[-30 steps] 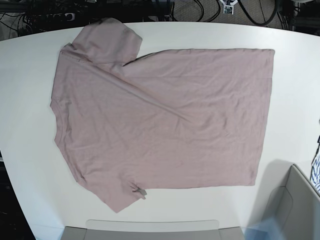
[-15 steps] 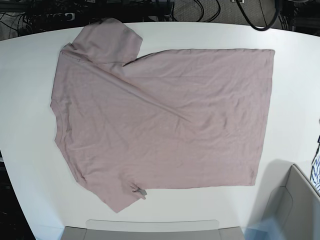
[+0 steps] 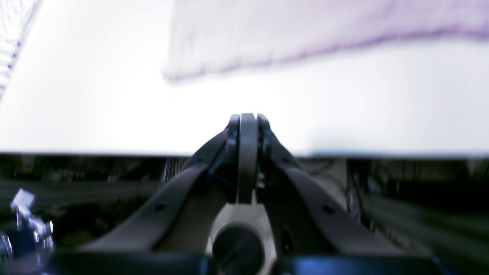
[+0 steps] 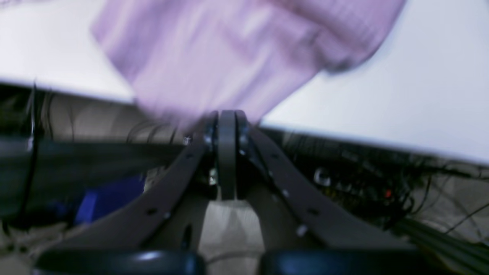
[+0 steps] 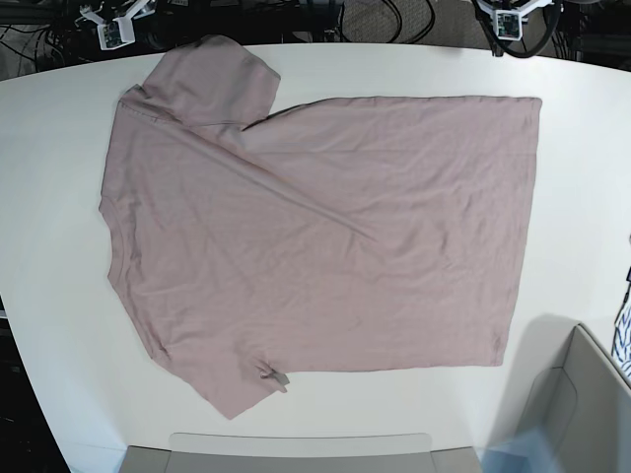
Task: Fold the T-shirt properly
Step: 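Lower both grippers onto the shirt's collar-side edge corners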
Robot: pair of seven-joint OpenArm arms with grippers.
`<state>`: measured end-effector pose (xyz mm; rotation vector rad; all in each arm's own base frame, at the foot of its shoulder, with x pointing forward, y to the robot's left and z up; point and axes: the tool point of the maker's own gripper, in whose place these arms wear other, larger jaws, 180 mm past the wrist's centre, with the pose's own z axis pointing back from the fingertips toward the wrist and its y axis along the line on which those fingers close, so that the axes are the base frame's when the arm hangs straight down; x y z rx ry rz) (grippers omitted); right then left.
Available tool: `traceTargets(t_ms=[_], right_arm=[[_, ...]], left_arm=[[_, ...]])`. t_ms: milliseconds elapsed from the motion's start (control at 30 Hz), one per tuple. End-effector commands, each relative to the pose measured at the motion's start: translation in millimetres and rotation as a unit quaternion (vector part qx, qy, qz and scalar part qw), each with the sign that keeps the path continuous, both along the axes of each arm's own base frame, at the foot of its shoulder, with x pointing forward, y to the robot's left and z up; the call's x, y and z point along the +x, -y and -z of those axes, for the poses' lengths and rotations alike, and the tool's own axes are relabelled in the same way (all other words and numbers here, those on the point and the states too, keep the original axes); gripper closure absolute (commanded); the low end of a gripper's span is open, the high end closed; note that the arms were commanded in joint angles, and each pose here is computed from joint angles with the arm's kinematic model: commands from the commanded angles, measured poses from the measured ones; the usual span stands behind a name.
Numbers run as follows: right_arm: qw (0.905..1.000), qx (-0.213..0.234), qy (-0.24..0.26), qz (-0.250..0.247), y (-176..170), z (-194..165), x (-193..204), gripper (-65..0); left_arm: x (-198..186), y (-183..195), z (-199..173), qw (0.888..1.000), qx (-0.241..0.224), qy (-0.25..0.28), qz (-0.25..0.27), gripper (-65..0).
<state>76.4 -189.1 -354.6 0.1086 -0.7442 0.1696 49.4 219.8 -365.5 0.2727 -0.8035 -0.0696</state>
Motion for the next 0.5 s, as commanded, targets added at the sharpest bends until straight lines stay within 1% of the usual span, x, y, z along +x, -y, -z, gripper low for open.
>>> traceTargets(t_ms=[0, 100, 167, 233, 267, 333, 400, 433, 467], right_arm=[[0.9998, -0.011, 0.019, -0.004, 7, -9, 10, -0.1], [0.9992, -0.015, 0.036, 0.006, 13, -12, 23, -0.1], [0.9989, -0.014, 0.043, 0.01, 12, -12, 35, -0.1], [0.999, -0.016, 0.04, 0.014, 14, -10, 47, -0.1], [0.999, -0.004, 0.037, 0.026, 11, -8, 53, -0.1], [0.9969, 0.038, 0.023, 0.065, 4, -5, 60, -0.3], [0.9933, 0.064, 0.015, 0.095, 8, -6, 66, -0.5], [0.9919, 0.077, 0.011, 0.1, 7, -6, 68, -1.4], [0.991, 0.094, 0.003, 0.095, 2, -6, 69, -3.0]], left_arm=[[11, 11, -15, 0.999, -0.009, 0.031, 0.013, 0.0], [28, 26, -18, 0.998, -0.026, 0.054, 0.023, 0.0], [46, 29, -21, 0.996, -0.031, 0.075, 0.024, 0.0], [58, 36, -17, 0.996, -0.042, 0.076, 0.023, 0.0], [63, 39, -14, 0.996, -0.047, 0.071, 0.022, 0.0], [74, 47, -10, 0.996, -0.058, 0.065, 0.023, 0.0], [84, 58, -9, 0.995, -0.072, 0.067, 0.031, -0.1], [87, 63, -9, 0.994, -0.078, 0.07, 0.035, -0.3], [90, 68, -10, 0.993, -0.083, 0.073, 0.04, -0.3]])
